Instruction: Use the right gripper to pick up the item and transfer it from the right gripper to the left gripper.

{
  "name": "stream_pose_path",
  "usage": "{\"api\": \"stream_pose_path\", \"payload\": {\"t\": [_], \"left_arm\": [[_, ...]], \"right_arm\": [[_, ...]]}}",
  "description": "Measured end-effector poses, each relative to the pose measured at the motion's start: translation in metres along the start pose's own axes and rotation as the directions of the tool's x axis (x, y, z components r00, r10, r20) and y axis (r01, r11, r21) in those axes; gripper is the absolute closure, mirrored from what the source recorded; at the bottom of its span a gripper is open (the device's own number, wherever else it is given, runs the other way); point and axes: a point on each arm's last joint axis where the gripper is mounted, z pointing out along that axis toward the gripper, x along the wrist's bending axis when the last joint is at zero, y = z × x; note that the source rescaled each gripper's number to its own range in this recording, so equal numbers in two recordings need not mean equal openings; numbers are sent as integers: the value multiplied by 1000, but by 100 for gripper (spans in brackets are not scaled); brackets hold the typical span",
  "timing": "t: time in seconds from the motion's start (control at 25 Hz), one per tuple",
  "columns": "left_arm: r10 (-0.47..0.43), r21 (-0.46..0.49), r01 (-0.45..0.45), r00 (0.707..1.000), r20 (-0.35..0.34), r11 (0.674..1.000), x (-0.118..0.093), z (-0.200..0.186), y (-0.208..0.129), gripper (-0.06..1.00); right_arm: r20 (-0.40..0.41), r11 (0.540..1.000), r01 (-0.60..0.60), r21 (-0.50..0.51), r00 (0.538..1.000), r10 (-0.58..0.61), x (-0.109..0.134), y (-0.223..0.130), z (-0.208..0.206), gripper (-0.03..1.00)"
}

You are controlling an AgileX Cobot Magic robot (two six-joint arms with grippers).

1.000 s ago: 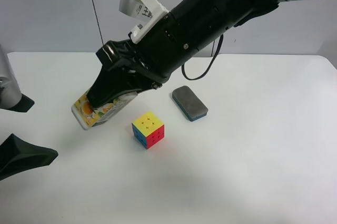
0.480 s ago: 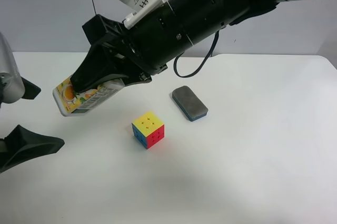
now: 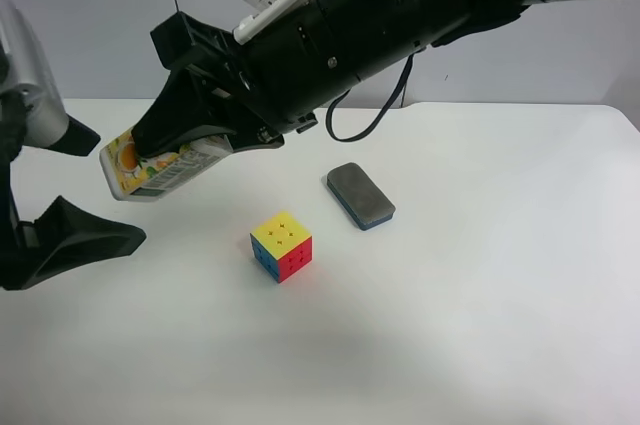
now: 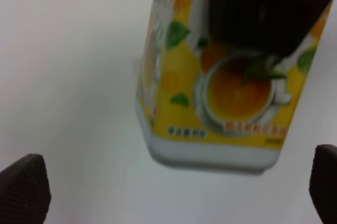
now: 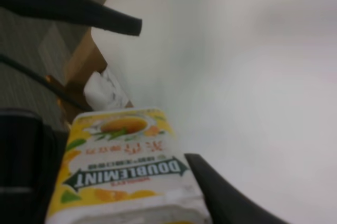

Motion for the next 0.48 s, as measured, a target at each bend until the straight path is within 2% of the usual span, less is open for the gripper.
{"api": "stream_pose_path", "payload": {"t": [0.32,0.48], "left_arm": [[23,4,-23,1000,11,1000,3,5,8,-6],[33,-19,-32,999,39,999,1,5,10,-6]], "right_arm": [[-15,998,-38,-48,999,37,1,4,0,97],[-22,996,-53,-66,998,52,2,6,0,97]]}}
